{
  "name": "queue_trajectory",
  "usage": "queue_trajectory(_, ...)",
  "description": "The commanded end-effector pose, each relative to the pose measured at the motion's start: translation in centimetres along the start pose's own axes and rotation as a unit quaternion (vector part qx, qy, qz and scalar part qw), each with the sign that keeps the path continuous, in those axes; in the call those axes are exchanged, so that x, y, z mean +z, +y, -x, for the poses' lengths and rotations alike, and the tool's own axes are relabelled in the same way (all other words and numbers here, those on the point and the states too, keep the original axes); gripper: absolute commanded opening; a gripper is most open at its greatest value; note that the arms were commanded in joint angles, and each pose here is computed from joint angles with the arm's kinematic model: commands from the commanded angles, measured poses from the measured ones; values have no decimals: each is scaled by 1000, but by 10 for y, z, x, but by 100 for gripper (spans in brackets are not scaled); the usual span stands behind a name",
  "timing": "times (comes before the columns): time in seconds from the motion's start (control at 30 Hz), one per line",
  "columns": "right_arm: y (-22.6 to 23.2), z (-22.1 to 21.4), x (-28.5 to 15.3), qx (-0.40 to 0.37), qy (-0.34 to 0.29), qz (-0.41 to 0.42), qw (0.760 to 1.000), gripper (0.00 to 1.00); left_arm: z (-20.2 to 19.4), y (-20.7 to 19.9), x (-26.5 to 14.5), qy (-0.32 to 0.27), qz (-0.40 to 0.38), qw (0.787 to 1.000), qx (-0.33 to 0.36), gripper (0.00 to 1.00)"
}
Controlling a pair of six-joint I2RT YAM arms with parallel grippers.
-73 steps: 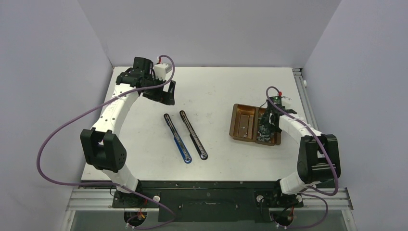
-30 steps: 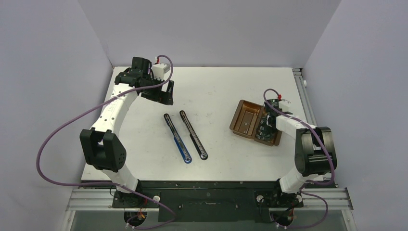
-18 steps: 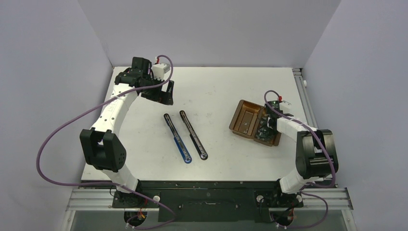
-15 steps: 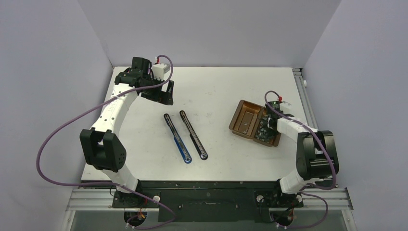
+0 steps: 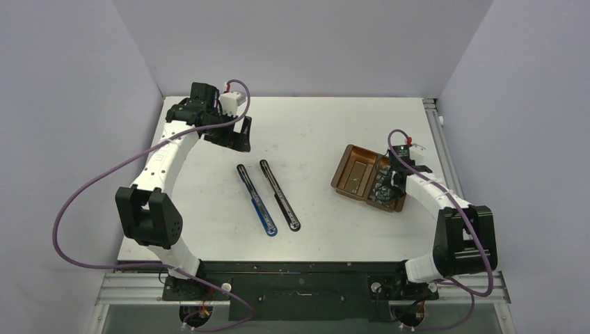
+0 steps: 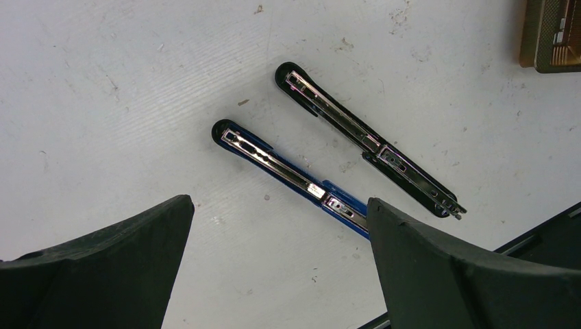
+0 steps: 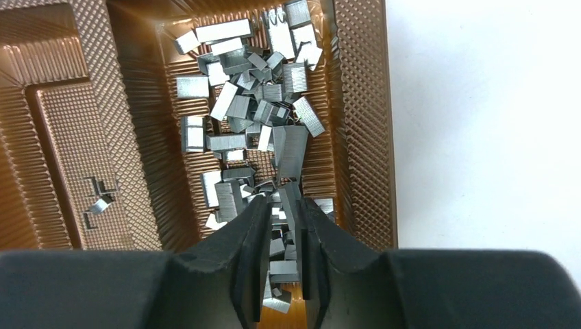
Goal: Load the staples into the stapler
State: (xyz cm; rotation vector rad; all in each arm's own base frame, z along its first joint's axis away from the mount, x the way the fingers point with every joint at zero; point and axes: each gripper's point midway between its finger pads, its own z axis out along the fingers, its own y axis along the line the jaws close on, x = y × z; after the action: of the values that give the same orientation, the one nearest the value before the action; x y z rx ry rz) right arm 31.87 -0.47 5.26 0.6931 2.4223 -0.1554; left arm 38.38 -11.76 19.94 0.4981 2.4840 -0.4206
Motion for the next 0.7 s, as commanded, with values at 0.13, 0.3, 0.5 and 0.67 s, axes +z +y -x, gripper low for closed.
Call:
queue_trajectory(0.13,5,12,10,5,-17,-11,1000,43,14,-3,-18,-33,1,999,3,96)
queue_trajectory(0.3,8,12,21,3,-13,-16,1000,43,13,-1,-18,-33,6,999,7,96)
queue_trajectory(0.5,7,9,32,0,-12,-24,1000,37,12,1,-17,-31,7,999,6,96)
queue_trajectory(0.67,5,12,36,-1,-16,-26,1000,31,13,1,-18,-31,6,999,5,96)
